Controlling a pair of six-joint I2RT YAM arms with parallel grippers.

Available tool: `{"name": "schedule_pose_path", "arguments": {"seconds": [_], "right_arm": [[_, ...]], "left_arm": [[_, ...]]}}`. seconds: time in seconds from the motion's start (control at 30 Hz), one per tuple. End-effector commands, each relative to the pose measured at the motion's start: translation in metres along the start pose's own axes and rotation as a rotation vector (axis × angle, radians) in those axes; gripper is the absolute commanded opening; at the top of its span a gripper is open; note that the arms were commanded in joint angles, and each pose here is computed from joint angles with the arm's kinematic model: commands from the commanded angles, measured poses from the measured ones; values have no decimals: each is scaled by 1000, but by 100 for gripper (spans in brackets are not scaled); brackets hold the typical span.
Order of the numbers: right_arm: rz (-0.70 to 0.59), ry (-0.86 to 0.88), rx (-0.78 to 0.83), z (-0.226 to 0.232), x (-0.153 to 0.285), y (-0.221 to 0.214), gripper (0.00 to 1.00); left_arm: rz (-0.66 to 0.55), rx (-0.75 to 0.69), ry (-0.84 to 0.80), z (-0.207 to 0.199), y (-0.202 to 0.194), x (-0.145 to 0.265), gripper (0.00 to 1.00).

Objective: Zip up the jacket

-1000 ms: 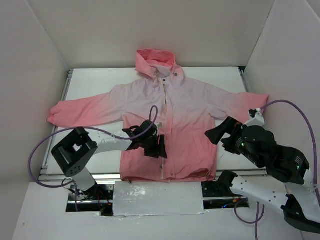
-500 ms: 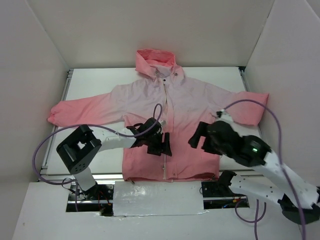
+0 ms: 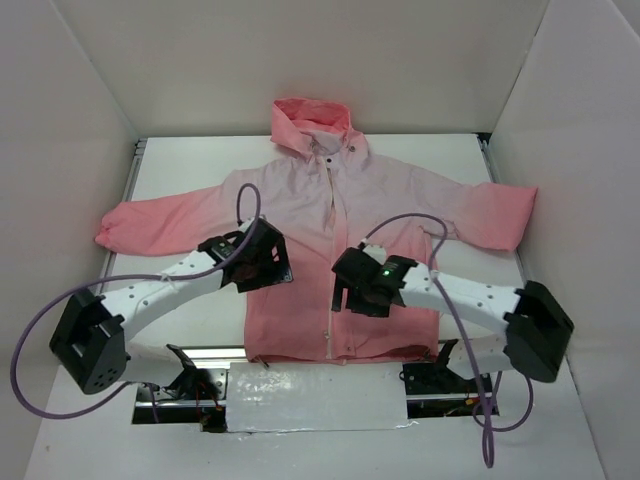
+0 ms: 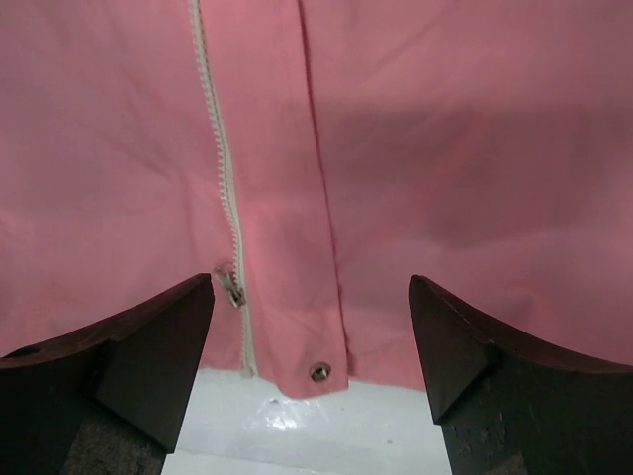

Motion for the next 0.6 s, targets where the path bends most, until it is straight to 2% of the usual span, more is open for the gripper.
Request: {"name": "schedule_pose_path", "arguments": {"seconds": [0.0, 0.1, 0.2, 0.37, 0.4, 0.43, 0.47, 0.53, 0.57], "right_arm": [[6, 46, -4, 34, -18, 0, 87], [46, -25, 20, 37, -38, -8, 86], [65, -65, 39, 38, -52, -14, 78], [82, -120, 37, 31, -68, -21, 51], [82, -118, 35, 31, -69, -22, 44], [89, -117, 35, 30, -70, -24, 29], [85, -112, 29, 31, -70, -23, 20], [61, -91, 23, 34, -65, -17, 5], [44, -84, 21, 36, -62, -14, 5]], "left_arm": [[-77, 52, 92, 27, 13, 21, 92], [-80, 56, 62, 30, 19, 30, 92], [-75, 40, 33, 31, 23, 37, 92], [-72, 17, -19, 26, 26, 45, 92], [-69, 6, -24, 25, 26, 45, 92], [-66, 1, -30, 25, 26, 46, 92], [-60, -3, -38, 24, 26, 46, 92], [-50, -24, -61, 21, 26, 46, 92], [-14, -33, -103, 16, 22, 47, 92]]}}
Point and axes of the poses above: each gripper's point midway between its finger pads, its own x axis back along the fingers, its own z axis along the line the jaws close on, y = z × x, the point moved 4 cm from there along x, back along the fingers, and after that the axes turned 7 degrees about x, right-handed, at the moved point
